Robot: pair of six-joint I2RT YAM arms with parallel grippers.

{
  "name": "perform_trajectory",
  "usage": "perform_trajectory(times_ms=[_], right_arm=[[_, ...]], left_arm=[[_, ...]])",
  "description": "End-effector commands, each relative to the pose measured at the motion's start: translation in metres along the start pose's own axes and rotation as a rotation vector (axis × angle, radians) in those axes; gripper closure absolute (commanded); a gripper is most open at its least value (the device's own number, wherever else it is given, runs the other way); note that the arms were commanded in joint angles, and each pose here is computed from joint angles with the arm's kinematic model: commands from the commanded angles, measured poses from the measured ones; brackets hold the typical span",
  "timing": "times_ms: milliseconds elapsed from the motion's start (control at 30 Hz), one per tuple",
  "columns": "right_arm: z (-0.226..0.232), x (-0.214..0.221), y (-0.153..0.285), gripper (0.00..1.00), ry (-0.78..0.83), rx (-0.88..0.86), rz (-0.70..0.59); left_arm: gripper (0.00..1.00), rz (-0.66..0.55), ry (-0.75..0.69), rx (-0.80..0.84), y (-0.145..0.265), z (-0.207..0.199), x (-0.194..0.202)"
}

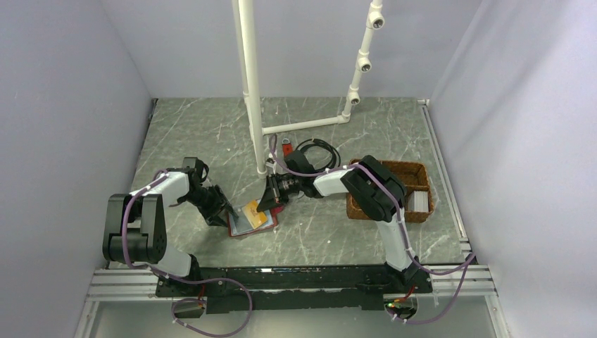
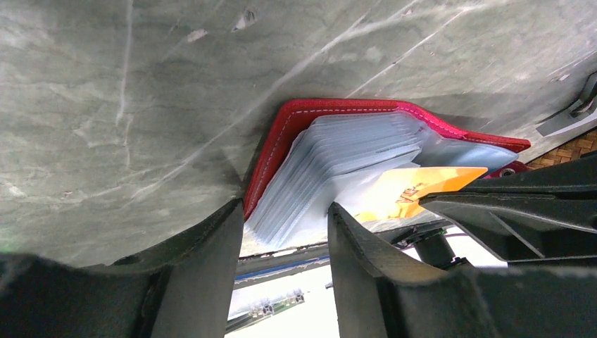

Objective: Put the credit cards into the card holder
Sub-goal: Insert the credit card into the card holder.

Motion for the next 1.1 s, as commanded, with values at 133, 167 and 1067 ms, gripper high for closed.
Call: perform_trajectory(times_ms=[133,167,1067], right_arm=[[0.007,-0.021,-0.008,1.00,0.052,-0.042,-0.096],[0.006,-0.022,-0.009,1.00,0.049,-0.039,-0.097],[0.004,-0.003,-0.017,1.00,-0.029,-0.050,-0.203]], left_arm=[[0.48,-0.049,-0.014,-0.037,0.002,0.001,-0.007],[0.48,-0.048,-0.014,-0.035,0.002,0.001,-0.007],[0.09,-0.185,0.037,-0.088,0.034,-0.003,-0.009]])
Point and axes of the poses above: each gripper's point midway between its finger pads, its own y axis back along the fingers, its own z axis along the line the jaws close on, x = y × z, the point moved 5 cm from there along y, back along the fingers, and after that the axes turned 15 degrees about -y, right-handed, at the moved point
